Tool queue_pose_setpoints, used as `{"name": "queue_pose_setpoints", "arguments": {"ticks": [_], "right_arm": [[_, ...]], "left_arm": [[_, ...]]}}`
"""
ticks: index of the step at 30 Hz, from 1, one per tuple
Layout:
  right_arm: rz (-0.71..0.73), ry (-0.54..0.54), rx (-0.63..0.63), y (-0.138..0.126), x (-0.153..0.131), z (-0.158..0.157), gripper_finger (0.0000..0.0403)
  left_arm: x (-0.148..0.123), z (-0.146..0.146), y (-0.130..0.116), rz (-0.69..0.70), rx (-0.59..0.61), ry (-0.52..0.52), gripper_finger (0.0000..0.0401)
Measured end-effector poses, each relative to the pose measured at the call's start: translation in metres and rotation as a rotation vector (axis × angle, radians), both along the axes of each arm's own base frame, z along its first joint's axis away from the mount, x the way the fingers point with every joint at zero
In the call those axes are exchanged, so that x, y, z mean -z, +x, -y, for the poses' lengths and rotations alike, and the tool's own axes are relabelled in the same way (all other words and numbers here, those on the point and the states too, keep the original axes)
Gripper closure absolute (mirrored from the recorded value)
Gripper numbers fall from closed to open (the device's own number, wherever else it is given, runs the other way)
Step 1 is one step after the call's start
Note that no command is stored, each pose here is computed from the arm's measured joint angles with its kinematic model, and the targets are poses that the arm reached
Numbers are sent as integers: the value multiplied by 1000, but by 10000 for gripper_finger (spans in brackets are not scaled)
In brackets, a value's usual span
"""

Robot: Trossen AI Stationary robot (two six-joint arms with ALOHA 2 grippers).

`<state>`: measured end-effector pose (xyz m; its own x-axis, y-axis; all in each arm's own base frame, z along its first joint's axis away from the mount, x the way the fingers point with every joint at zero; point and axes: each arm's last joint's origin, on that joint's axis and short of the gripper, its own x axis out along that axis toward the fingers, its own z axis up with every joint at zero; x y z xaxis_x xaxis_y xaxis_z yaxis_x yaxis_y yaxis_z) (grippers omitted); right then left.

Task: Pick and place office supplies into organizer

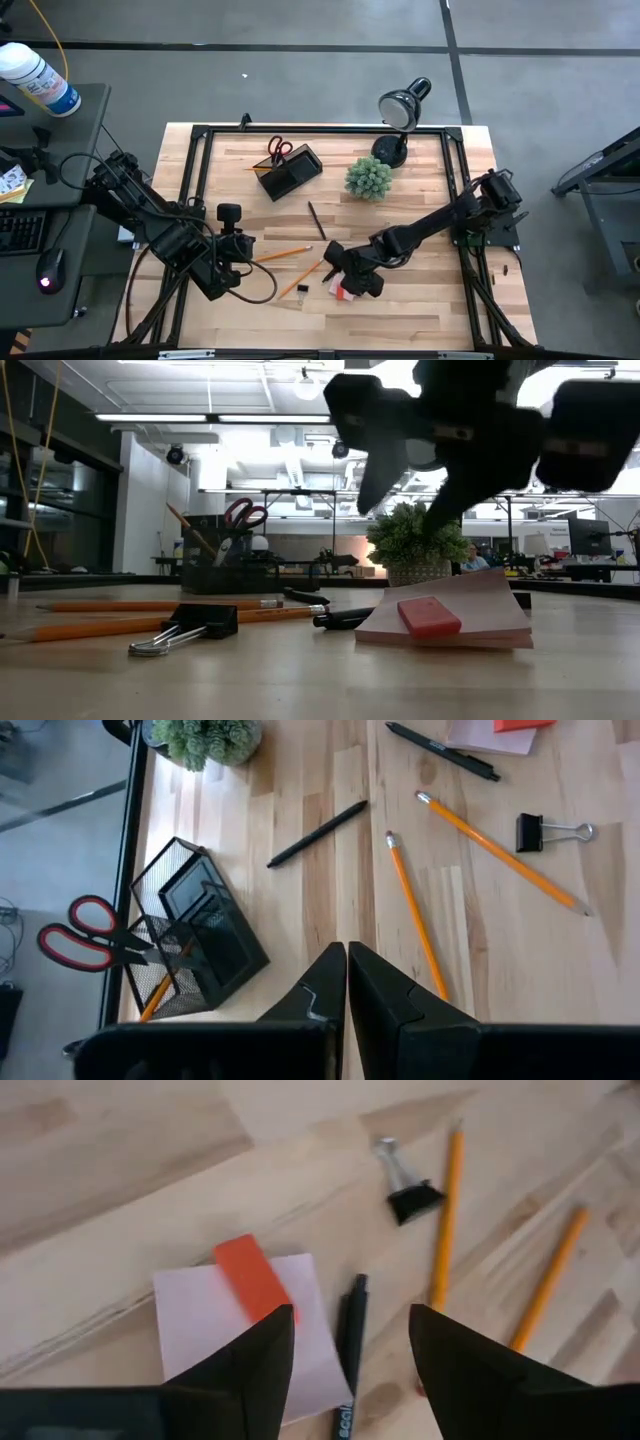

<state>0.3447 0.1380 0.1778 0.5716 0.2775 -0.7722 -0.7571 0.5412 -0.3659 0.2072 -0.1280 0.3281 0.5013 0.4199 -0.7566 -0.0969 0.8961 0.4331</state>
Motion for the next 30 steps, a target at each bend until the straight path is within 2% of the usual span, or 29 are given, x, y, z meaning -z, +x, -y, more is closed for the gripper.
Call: {"name": "queue_pose_setpoints", "arguments": {"ticks": [14,30], "right_arm": [[-34,-58,-158,1,23,-9,213],[-34,-4,-205,7,36,-11,213]], "left_arm": [[0,0,0,1,0,1,396],[0,0,0,2,0,-5,396]]}}
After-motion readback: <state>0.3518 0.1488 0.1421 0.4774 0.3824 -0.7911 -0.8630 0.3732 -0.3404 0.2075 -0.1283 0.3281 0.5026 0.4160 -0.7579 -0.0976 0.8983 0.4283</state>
